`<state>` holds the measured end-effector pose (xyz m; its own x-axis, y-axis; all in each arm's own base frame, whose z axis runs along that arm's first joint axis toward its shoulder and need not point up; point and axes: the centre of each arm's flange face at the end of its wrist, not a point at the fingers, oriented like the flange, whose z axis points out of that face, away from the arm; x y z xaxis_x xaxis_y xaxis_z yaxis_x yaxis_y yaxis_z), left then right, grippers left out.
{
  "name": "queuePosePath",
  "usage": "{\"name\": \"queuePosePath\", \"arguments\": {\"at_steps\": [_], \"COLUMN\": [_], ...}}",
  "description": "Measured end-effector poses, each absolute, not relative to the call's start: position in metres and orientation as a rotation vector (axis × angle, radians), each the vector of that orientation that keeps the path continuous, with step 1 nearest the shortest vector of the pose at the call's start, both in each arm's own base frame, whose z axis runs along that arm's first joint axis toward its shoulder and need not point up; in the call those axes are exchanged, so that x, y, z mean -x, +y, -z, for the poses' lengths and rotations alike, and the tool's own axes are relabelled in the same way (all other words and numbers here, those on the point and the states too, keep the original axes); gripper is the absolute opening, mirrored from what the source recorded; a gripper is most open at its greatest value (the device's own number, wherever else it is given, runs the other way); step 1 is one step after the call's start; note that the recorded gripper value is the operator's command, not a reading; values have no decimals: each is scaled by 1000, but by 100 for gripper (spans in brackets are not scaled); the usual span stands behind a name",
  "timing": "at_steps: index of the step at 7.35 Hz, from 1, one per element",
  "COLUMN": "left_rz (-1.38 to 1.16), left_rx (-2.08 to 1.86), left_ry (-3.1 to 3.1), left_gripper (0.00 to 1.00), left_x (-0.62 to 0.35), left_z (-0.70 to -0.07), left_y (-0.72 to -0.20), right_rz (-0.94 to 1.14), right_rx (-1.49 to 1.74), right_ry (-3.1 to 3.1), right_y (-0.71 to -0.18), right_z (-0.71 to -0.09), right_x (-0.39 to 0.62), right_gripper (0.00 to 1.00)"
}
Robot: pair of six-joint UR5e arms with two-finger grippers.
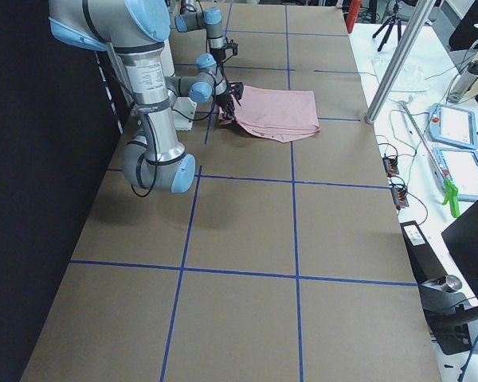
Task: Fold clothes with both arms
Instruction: 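Lift the near edge and fold it away from the robot with both grippers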
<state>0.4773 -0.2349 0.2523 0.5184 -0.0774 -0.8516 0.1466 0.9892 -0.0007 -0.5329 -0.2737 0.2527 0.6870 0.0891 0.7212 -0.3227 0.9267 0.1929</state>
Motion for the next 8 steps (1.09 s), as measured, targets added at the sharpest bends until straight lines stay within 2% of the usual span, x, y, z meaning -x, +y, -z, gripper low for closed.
{"name": "queuePosePath", "arguments": {"at_steps": [4,6,8], "left_rz": [98,93,68], "left_rx": [-31,-37,-123], "left_ry": [1057,1025,986], "left_gripper": [0,0,0], "left_x": [-402,-416,-423], "left_z": [-171,-174,-178], "left_y": [-211,-217,-255], "right_rz": [-201,-189,-216], "right_rx": [-294,-285,-299], "right_ry": [-821,-799,-770], "right_y": [-237,-231,-253], "right_z": [-227,-227,-227], "right_x": [475,492,513], "right_gripper": [0,0,0]}}
